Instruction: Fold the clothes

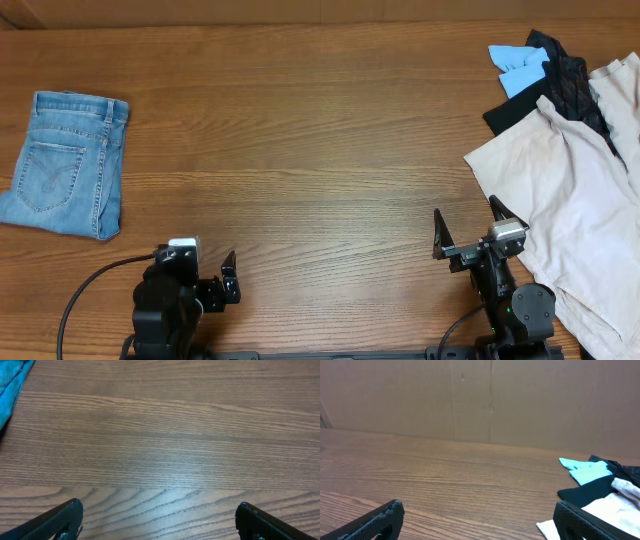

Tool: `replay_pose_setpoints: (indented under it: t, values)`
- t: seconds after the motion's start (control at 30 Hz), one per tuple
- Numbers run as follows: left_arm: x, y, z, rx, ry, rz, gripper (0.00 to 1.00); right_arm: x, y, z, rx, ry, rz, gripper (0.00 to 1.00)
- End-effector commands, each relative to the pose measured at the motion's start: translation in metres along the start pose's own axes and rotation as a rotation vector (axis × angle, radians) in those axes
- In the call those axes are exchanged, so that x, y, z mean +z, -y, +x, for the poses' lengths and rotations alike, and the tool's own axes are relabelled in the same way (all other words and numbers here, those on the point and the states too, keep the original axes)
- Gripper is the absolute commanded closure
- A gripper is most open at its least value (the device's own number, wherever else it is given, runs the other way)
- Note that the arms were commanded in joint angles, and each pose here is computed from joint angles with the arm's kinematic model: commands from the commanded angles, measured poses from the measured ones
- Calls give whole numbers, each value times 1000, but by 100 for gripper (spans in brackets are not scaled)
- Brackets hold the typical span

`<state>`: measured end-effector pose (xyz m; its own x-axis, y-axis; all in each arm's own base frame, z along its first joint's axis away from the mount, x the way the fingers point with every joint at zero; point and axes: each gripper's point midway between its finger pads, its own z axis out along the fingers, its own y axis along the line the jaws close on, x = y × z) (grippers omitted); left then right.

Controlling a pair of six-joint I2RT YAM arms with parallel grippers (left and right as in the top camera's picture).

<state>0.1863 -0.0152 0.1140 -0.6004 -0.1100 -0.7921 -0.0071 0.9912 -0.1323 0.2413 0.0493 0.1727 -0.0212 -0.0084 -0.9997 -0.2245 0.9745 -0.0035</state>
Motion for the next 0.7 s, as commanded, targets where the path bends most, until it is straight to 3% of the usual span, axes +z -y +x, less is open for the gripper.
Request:
replay_pose_setpoints:
  t: [0.0, 0.33, 0.67]
  values:
    - [-3, 0, -4, -10, 47, 2, 0, 0, 3, 2, -4, 4, 15, 0]
    - [-12, -14, -28, 15, 176, -86, 0, 0, 3, 2, -4, 4, 15, 0]
    - [-35, 9, -119, 58, 626, 1, 0, 0, 3, 2, -4, 4, 15, 0]
